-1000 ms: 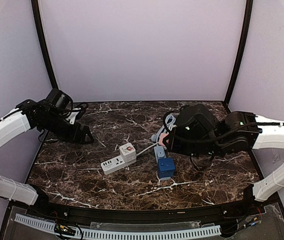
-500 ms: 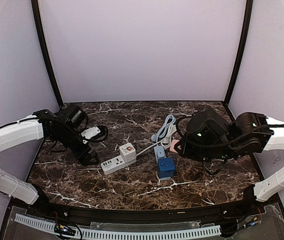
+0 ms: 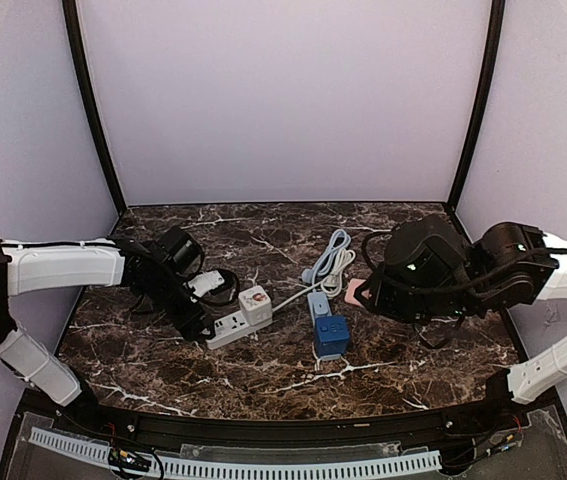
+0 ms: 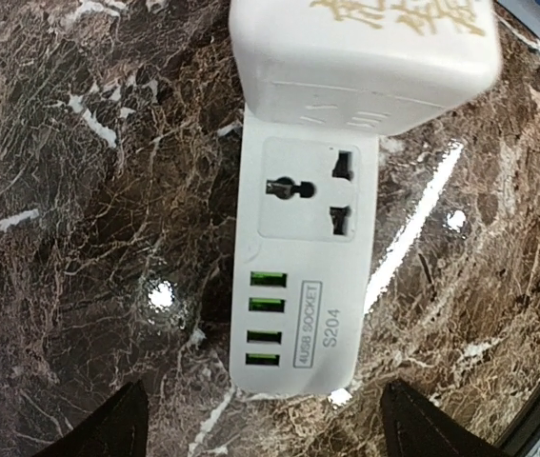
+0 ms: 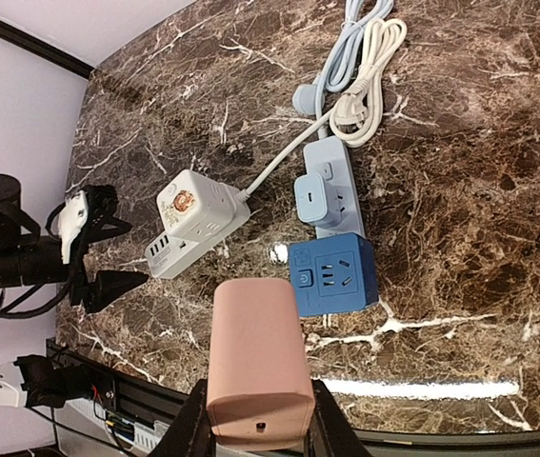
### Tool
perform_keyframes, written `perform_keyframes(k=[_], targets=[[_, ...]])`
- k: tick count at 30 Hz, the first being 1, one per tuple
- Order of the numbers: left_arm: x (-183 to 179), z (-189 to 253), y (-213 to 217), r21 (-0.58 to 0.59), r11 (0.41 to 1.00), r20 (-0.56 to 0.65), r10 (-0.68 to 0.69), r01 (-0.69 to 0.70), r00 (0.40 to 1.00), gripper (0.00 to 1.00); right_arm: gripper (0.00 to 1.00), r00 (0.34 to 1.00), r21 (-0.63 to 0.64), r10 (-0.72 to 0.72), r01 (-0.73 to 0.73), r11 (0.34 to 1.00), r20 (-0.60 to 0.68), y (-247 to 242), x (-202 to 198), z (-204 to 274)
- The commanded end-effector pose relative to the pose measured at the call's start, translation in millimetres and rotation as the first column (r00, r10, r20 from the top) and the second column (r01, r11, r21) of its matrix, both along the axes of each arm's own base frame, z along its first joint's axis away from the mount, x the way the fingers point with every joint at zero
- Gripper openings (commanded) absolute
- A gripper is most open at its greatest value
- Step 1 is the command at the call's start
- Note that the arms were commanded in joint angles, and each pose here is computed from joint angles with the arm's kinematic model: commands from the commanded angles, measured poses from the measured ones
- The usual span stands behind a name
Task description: Insert the plug
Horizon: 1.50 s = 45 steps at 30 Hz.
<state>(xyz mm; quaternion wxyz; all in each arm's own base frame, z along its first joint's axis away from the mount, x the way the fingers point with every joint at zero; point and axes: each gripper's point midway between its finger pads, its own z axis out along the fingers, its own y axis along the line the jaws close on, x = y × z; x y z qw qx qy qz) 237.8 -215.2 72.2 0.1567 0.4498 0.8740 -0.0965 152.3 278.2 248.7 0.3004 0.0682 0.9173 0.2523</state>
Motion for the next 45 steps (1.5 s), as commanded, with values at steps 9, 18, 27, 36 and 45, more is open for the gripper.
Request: perform_keyframes(k=[9,18,27,36,45], targets=[[8.7,-25.4,-26.4,0.007,1.000,0.003,-0.013,0.013,1.000,0.75,0.00,0.999,0.014,-0.032,0.032,0.999,-0.028,-23.5,-9.3,-0.5],[7.1,-38.8,-29.5,0.031,0.999,-0.041,0.013,-0.012,0.999,0.34,0.00,0.998,0.028,-0.053,0.054,0.998,-0.045,-35.7,-12.9,-5.2],[14.0,-38.2,-18.2,0.083,0.976,-0.052,0.206,-0.202,0.977,0.21,0.00,0.996,0.029,-0.083,0.084,0.996,-0.033,-46.5,-11.2,-2.8],[10.3,-28.2,1.7,0.097,0.768,-0.057,0.639,-0.633,0.767,0.21,0.00,0.994,0.029,-0.104,0.105,0.994,-0.028,-48.5,-9.3,-1.5],[-39.5,-56.3,-21.4,0.174,0.606,-0.116,0.796,-0.776,0.595,0.26,0.00,0.992,0.011,-0.107,0.108,0.994,-0.066,-50.5,-14.0,-9.4]])
